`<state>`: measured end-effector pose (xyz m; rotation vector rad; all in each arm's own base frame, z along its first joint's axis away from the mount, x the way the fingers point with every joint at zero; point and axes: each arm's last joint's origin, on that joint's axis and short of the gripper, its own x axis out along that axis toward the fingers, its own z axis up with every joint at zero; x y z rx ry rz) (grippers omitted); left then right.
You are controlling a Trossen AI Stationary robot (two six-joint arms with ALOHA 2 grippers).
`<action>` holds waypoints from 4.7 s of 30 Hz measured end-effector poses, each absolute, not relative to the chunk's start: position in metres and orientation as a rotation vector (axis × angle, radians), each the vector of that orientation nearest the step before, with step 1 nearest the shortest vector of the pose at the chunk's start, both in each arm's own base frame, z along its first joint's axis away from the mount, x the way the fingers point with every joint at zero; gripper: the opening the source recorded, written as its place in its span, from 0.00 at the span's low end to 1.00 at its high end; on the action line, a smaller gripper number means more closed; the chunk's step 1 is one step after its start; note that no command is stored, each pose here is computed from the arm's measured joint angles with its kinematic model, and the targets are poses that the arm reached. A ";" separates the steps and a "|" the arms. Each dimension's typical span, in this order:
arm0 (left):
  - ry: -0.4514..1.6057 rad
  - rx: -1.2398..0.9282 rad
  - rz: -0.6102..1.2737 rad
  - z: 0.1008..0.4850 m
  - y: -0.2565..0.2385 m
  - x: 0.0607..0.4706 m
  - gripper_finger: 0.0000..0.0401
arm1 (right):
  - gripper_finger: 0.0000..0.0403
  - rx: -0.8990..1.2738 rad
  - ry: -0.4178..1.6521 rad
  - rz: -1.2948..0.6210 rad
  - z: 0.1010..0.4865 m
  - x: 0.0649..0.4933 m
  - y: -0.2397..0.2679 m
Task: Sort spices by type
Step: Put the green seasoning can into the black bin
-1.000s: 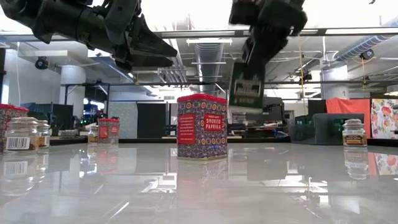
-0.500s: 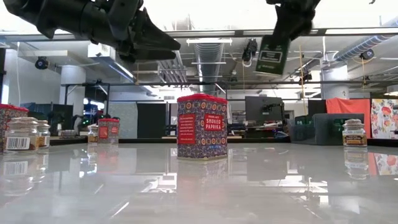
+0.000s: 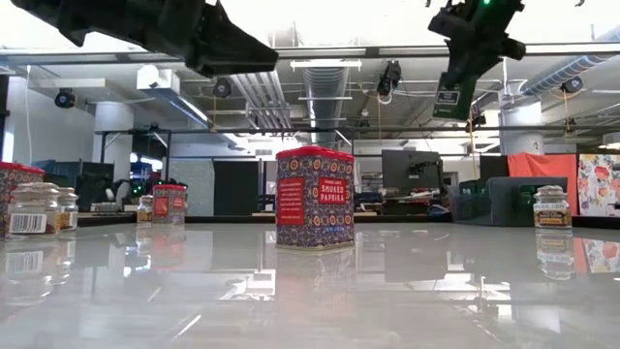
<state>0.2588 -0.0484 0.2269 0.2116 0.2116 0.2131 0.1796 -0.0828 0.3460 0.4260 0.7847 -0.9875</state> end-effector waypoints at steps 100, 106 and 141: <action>0.203 0.039 0.222 0.216 -0.043 0.236 0.57 | 0.41 0.625 1.091 -1.558 0.197 0.159 -0.214; 0.203 0.039 0.222 0.216 -0.043 0.236 0.57 | 0.40 0.636 1.093 -1.544 0.197 0.159 -0.214; 0.202 0.054 0.218 0.216 -0.044 0.236 0.57 | 0.52 0.367 0.949 -1.404 0.236 0.178 -0.147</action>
